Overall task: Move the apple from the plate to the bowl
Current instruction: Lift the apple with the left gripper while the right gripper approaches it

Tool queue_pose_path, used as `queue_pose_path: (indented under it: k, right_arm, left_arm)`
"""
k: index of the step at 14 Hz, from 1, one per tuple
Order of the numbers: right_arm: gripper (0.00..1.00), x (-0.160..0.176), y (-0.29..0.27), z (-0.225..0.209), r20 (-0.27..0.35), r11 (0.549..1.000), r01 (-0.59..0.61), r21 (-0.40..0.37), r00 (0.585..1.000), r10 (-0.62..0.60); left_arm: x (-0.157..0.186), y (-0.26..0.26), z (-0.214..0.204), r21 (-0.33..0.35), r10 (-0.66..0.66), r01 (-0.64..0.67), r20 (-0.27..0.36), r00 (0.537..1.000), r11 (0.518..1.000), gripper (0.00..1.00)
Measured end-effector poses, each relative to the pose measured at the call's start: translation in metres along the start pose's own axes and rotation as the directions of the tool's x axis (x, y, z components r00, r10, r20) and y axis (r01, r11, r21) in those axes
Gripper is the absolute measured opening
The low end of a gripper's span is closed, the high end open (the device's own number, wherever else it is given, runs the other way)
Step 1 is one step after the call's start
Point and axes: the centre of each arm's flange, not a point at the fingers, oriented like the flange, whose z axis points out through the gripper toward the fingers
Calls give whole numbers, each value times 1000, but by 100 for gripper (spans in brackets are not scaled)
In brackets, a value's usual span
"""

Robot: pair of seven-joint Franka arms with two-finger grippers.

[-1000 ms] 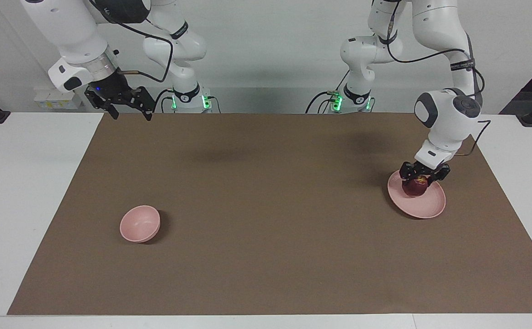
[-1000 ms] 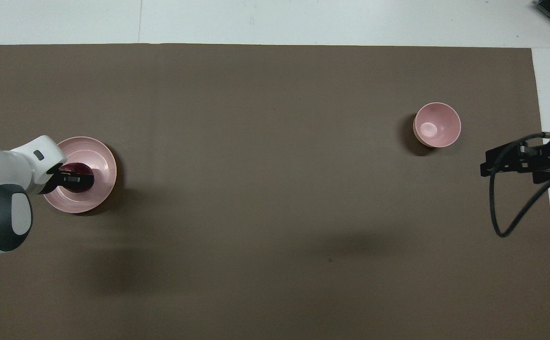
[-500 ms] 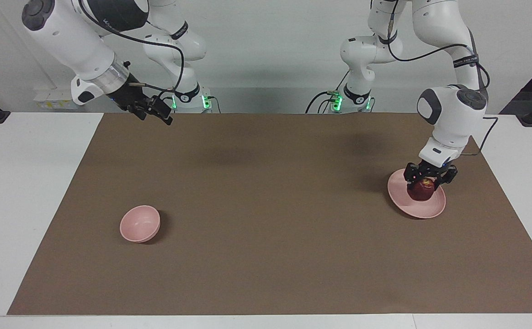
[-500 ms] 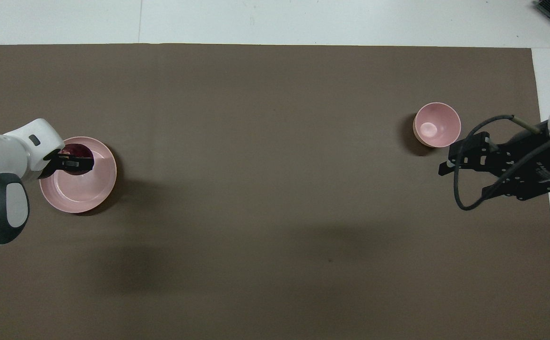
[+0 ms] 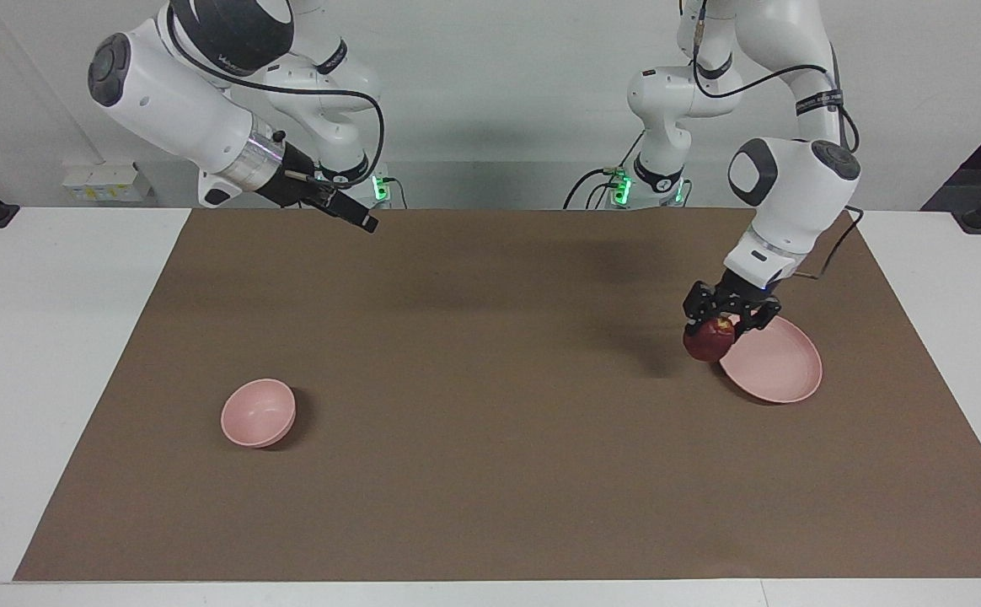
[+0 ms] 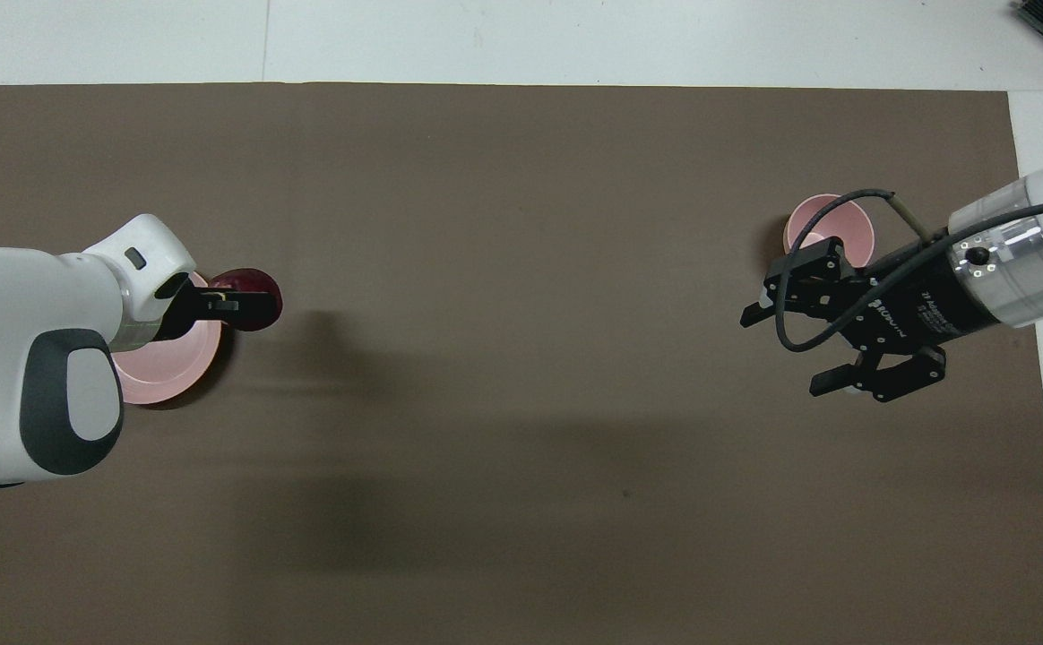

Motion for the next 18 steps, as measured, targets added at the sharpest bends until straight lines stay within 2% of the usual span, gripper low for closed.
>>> queue_pose_path:
  k: [2,5,8,10,12,15,18]
  right_arm:
    - [100,11,-5,21,90,998,-49,47,995,44]
    - [100,34,-5,55,178,979,-147,142,977,120]
    - [100,37,-17,85,203,953,-220,210,963,178]
    - [100,31,-30,101,216,931,-281,234,948,232]
    - [100,25,-43,120,213,906,-348,243,930,300]
    - [100,30,-56,147,271,857,-429,286,894,357]
    - [100,45,-68,177,333,791,-513,334,849,410]
  left_arm:
    - [-3,30,6,-112,-59,58,1,998,992,81]
    - [-5,61,10,-252,-148,146,11,989,957,81]
    - [-4,87,7,-373,-229,221,24,973,901,81]
    - [-4,103,6,-424,-267,250,21,964,871,81]
    - [-6,126,7,-463,-303,264,-11,953,846,81]
    - [-16,167,9,-505,-330,265,-43,943,821,81]
    - [-28,197,12,-537,-347,272,-42,937,799,81]
